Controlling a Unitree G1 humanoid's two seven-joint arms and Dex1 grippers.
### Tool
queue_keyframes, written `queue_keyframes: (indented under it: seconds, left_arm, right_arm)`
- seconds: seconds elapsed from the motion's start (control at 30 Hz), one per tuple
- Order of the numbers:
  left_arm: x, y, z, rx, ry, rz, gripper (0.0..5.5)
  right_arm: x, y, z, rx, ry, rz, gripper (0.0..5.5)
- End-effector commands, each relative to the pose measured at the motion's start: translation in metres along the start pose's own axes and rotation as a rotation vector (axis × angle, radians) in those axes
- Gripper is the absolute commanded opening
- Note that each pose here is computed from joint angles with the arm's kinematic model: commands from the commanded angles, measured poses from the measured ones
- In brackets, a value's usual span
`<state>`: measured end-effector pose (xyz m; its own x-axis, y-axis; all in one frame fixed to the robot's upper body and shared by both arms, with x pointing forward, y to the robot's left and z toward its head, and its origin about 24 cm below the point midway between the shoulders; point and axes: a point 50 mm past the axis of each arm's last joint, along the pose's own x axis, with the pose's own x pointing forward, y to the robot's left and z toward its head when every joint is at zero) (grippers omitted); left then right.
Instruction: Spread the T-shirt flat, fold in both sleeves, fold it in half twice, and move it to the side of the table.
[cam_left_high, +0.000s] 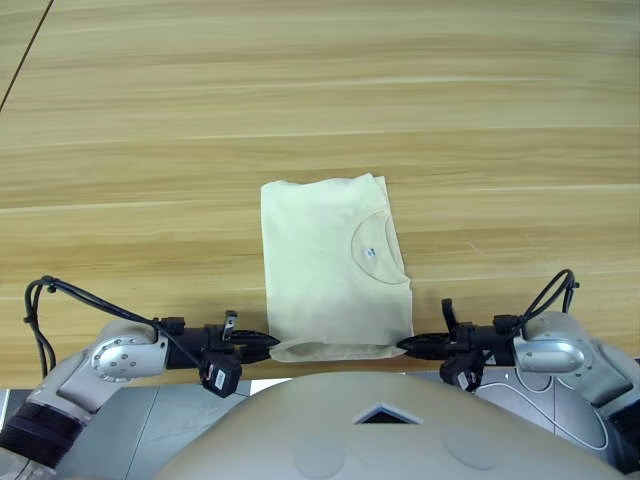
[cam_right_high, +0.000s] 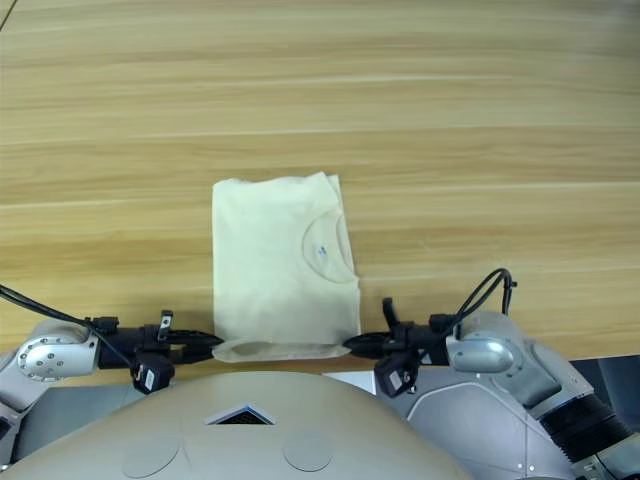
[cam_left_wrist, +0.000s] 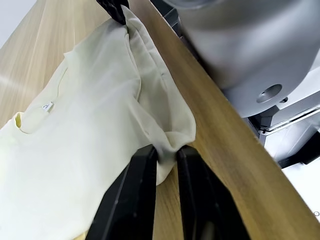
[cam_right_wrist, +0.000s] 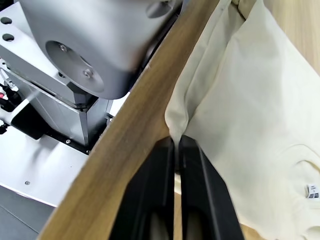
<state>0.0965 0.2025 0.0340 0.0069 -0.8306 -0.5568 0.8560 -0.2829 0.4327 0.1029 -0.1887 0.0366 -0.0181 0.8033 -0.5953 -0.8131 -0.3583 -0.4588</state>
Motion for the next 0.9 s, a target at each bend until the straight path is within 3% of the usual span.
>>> queue_keyframes:
  seconds: [0.03,0.27,0.7,0.9]
  left_arm:
    - [-0.002,0.002,0.0,0.021,0.003,0.006,0.74]
    - [-0.011,-0.003,0.001,0.012,0.009,0.021,0.74]
    - [-0.032,0.004,0.038,-0.035,-0.295,0.191,0.74]
    - [-0.02,0.0,0.01,-0.08,-0.132,0.132,0.74]
  right_arm:
    - [-0.008,-0.004,0.009,-0.025,-0.038,-0.014,0.03]
    - [-0.024,-0.006,0.021,-0.045,-0.079,-0.074,0.03]
    - [-0.036,-0.004,0.024,-0.04,-0.09,-0.129,0.03]
    - [-0.033,-0.004,0.021,-0.039,-0.092,-0.126,0.03]
